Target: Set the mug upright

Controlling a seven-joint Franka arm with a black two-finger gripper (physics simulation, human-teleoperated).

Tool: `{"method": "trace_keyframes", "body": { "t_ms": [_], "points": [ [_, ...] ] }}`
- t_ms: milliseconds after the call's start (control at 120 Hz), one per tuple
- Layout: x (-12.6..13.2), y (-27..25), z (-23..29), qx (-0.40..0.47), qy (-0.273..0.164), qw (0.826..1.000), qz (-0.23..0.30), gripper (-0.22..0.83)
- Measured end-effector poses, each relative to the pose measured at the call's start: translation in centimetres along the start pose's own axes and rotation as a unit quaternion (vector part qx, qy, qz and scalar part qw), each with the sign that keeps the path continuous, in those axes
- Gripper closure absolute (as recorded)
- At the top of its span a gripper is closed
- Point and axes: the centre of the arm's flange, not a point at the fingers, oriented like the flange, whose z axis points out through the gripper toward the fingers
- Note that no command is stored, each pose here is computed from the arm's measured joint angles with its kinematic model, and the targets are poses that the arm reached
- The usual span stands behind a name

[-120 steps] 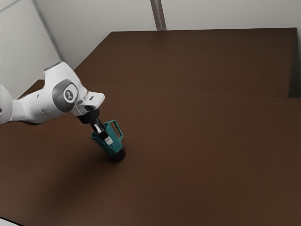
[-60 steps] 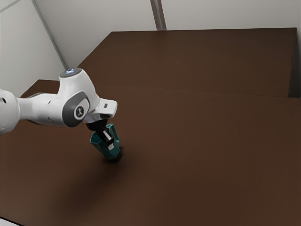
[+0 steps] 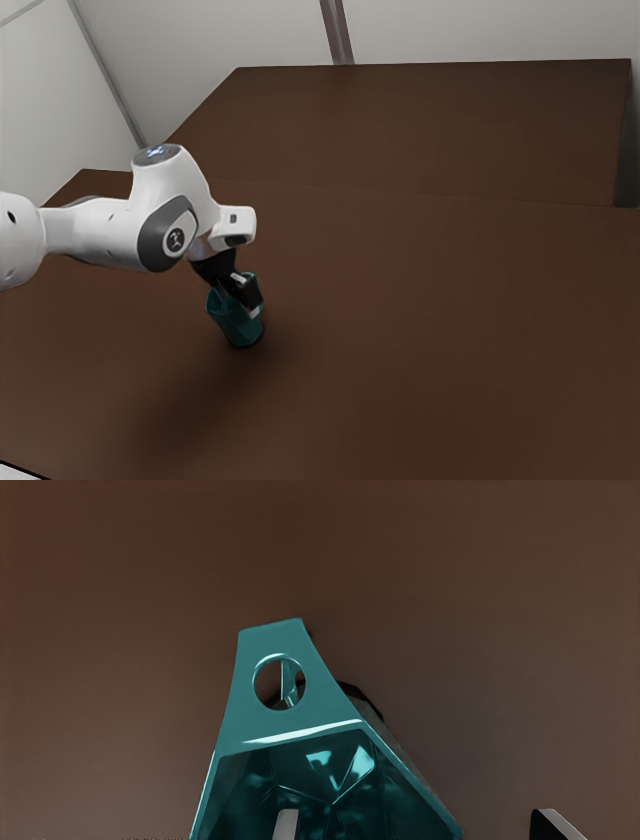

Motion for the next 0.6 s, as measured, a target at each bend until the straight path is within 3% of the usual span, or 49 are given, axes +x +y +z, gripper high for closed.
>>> {"method": "trace_keyframes", "body": {
  "t_ms": [133, 442, 600],
  "points": [
    [0.8, 0.3, -3.9, 0.016, 0.021, 1.0, -0.012, 0.06],
    [5.3, -1.2, -19.1, 0.021, 0.071, 0.997, -0.038, 0.02],
    [8.2, -3.4, -25.0, 0.003, 0.065, 0.997, -0.052, 0.01]
  ]
}}
